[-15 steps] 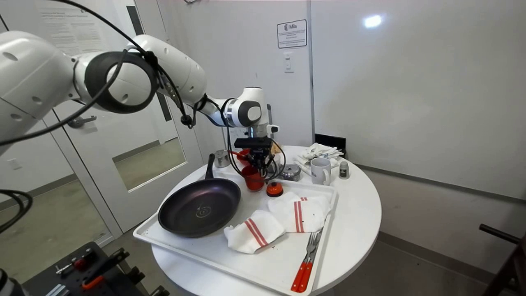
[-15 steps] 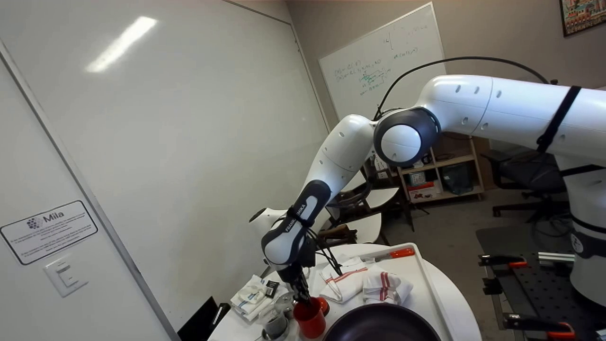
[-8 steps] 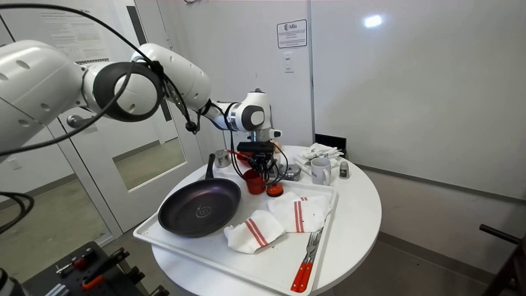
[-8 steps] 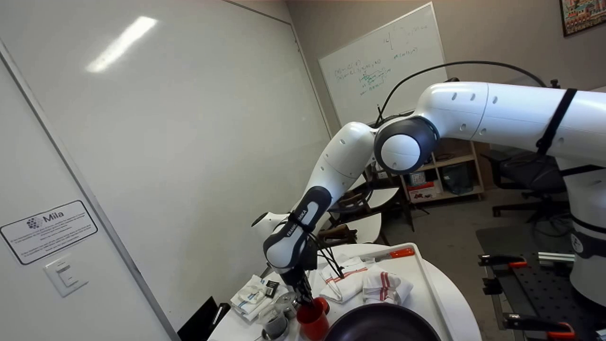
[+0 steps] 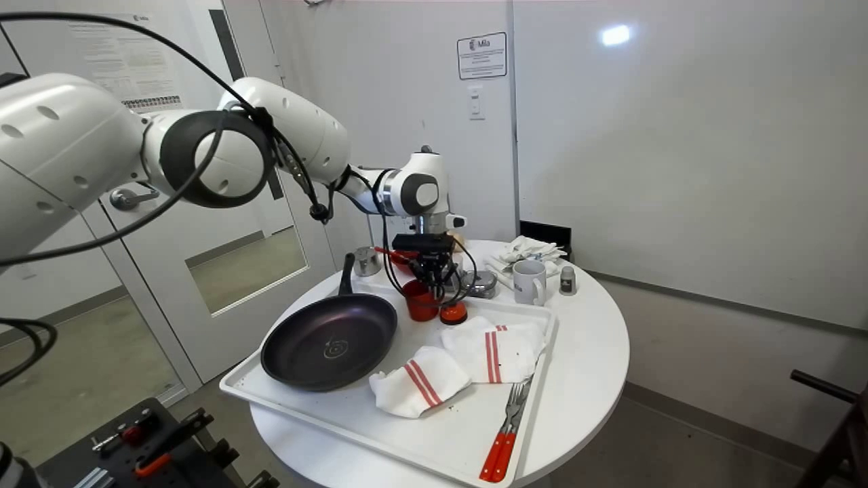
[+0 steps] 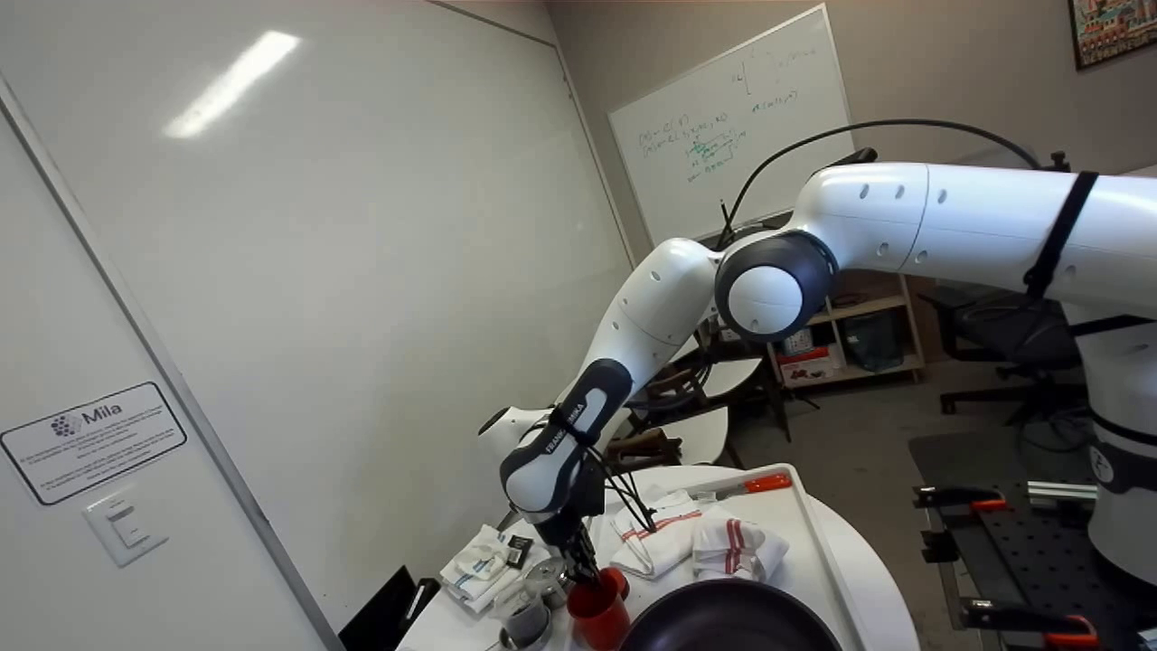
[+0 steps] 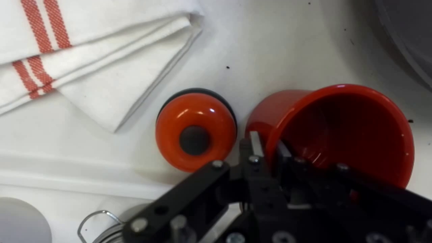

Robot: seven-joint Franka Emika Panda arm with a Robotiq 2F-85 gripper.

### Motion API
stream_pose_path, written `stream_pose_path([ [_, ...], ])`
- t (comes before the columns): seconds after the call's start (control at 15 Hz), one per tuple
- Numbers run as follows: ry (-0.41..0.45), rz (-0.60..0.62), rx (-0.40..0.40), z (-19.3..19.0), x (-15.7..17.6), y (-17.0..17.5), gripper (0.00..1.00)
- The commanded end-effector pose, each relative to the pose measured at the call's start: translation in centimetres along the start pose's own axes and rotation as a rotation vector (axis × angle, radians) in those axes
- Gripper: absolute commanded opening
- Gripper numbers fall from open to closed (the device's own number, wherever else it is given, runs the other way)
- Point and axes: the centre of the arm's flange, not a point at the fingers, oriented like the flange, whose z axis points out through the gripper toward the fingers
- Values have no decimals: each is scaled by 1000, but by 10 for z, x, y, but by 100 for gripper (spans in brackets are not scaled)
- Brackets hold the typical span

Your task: Move the red mug backwards

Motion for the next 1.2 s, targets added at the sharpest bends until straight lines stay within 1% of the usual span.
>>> stream_pose_path([
  [0.0, -7, 16, 17, -4, 12, 5, 40],
  [0.13, -7, 15, 16, -5, 13, 6, 53],
  [0.33, -7, 16, 16, -8, 13, 6, 76],
  [0.47, -6, 17, 15, -9, 14, 7, 89],
  [0.53, -5, 18, 15, -10, 14, 7, 97],
  [0.6, -5, 18, 15, -11, 14, 7, 100],
  [0.87, 3, 17, 11, -18, 11, 7, 100],
  [1.13, 42, 3, -11, -51, -1, 1, 100],
])
